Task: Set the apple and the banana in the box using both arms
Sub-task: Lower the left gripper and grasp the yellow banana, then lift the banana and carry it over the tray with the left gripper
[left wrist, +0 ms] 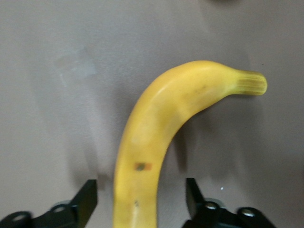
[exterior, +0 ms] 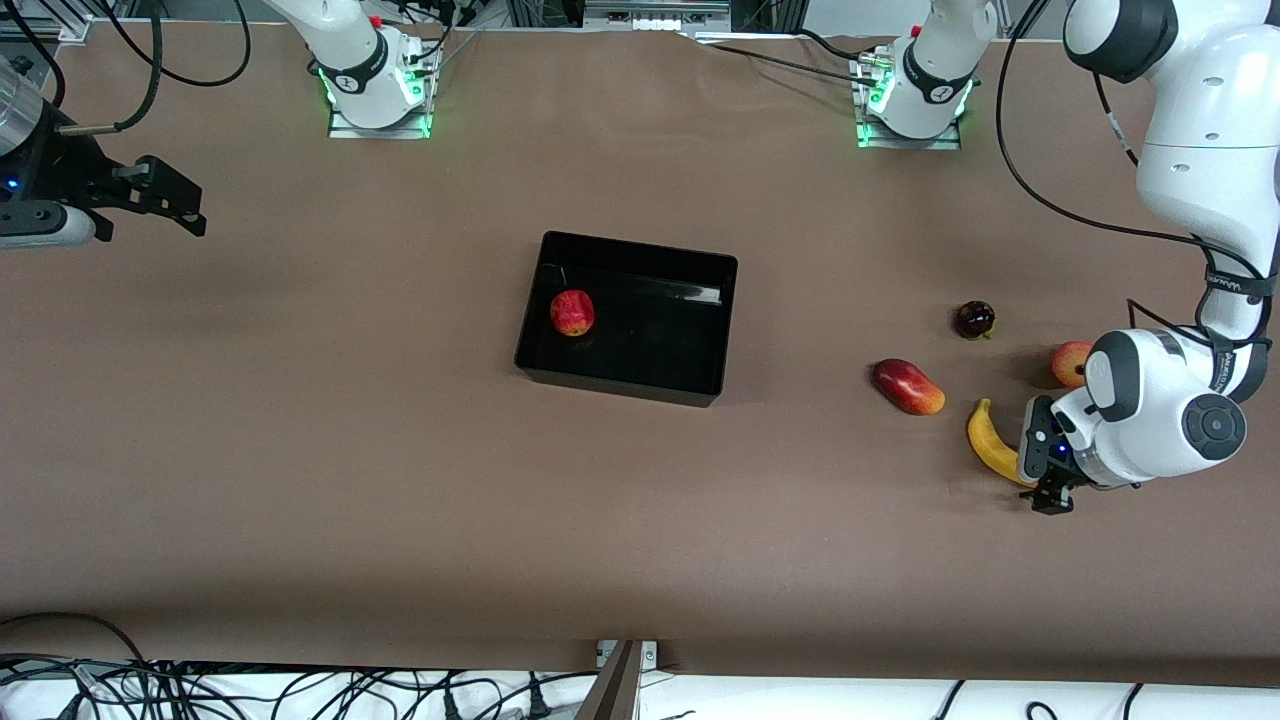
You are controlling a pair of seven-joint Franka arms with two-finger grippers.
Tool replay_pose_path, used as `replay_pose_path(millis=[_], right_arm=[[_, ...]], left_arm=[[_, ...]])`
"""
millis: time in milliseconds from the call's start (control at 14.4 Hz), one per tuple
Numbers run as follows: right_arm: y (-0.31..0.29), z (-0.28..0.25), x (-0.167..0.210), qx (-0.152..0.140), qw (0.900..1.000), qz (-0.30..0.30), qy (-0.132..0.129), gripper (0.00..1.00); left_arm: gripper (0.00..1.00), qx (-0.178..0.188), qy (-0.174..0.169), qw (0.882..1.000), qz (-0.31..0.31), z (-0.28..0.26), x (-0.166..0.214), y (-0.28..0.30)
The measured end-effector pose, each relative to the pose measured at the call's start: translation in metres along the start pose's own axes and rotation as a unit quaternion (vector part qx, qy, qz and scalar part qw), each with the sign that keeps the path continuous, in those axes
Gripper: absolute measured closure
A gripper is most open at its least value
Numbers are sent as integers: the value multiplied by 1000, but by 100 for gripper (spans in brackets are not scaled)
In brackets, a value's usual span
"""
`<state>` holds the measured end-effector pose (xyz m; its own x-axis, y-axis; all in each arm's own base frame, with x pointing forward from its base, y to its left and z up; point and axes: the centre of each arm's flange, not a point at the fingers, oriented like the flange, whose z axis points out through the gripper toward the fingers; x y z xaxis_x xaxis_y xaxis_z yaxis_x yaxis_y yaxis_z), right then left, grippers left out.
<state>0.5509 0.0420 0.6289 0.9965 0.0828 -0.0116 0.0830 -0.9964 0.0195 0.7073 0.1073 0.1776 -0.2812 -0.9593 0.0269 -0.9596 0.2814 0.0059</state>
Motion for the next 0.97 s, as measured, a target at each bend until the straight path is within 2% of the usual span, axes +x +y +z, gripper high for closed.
replay_pose_path(millis=[278, 487, 626, 835, 974], right_arm=[[0, 0, 0, 0, 1000, 0, 0, 0], [0, 0, 0, 0, 1000, 0, 0, 0], [0, 0, 0, 0, 1000, 0, 0, 0], [0, 0, 0, 0, 1000, 0, 0, 0], [0, 0, 0, 0, 1000, 0, 0, 0]], left_arm=[[63, 5, 8, 1000, 9, 0, 14, -6], [66, 24, 8, 1000, 14, -23, 22, -19], [66, 29, 11, 1000, 1, -74, 33, -33], [66, -21, 21, 998, -59, -144, 78, -39], [66, -58, 22, 992, -108, -160, 133, -44]])
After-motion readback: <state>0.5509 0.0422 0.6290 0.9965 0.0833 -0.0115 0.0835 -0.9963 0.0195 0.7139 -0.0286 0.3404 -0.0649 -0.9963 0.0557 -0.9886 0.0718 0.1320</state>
